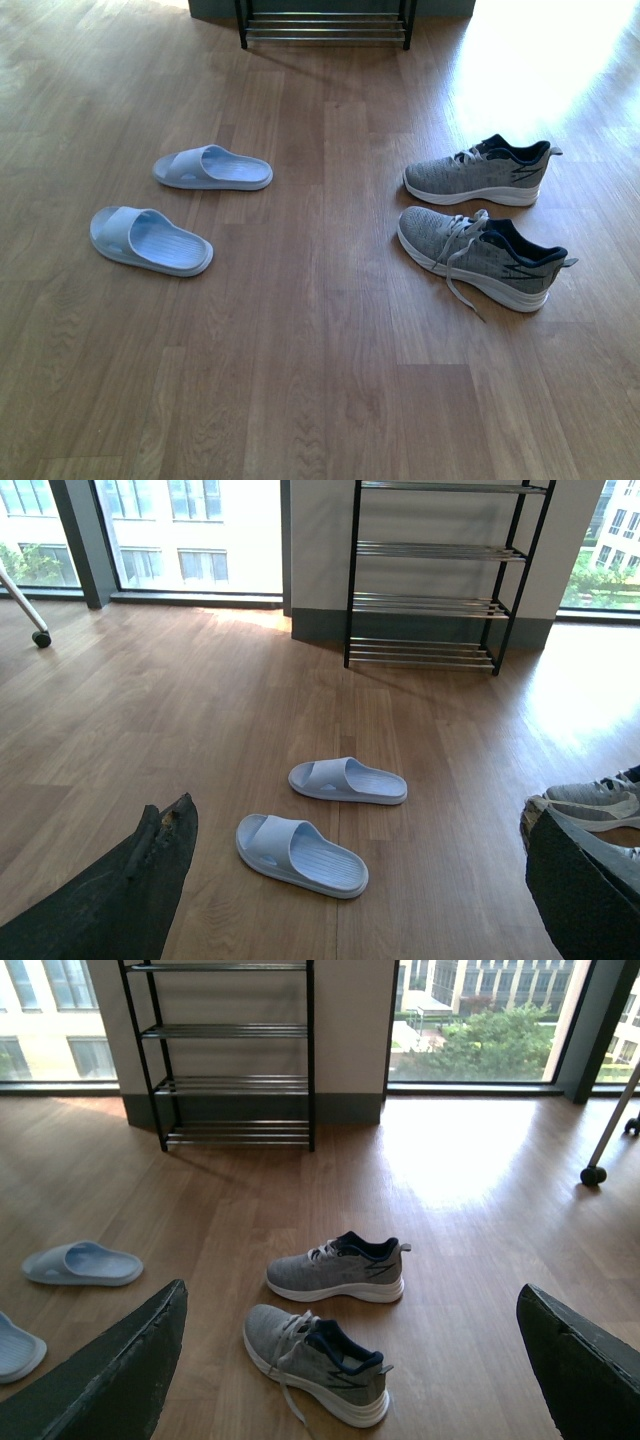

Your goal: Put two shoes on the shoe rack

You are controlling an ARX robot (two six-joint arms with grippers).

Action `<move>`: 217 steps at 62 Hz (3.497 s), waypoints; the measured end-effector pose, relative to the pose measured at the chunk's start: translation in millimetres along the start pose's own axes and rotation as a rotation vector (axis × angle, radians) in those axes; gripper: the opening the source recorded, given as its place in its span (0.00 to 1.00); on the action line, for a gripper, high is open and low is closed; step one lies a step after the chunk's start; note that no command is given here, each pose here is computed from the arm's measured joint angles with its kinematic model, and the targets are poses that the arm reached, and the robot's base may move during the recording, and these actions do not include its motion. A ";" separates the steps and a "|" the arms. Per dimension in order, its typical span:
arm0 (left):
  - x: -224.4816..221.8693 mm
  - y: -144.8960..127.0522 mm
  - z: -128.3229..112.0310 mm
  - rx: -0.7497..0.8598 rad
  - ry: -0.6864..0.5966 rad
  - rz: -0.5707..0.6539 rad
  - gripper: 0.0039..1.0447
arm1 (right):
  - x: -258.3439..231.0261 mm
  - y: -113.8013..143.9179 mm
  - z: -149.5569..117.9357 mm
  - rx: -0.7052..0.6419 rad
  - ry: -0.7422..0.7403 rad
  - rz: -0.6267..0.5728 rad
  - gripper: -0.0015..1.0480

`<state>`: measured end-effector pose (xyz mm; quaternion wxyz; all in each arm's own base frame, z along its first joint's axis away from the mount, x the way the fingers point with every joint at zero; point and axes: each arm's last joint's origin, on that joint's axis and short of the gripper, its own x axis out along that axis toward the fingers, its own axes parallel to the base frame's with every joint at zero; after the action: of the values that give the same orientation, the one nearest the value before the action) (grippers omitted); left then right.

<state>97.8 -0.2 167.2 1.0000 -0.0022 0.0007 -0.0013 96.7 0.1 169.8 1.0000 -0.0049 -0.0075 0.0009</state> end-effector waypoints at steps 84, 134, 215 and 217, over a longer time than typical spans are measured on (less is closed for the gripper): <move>0.0 0.0 0.0 0.000 0.000 0.000 0.91 | 0.0 -0.1 0.0 0.000 0.000 -0.004 0.91; 0.0 0.0 0.0 0.000 0.000 0.000 0.91 | 0.0 -0.1 -0.1 0.000 0.001 -0.003 0.91; 218.1 -252.6 -112.9 -0.559 1.106 0.130 0.91 | 0.0 -0.1 -0.1 0.002 0.001 -0.003 0.91; 221.9 -259.4 -118.0 -0.534 1.130 0.149 0.91 | 0.0 -0.1 -0.1 0.002 0.001 -0.003 0.91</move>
<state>318.9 -260.7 50.0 0.8075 -0.2506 0.5297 0.0674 96.8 0.0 169.8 1.0000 -0.0039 -0.0072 -0.0006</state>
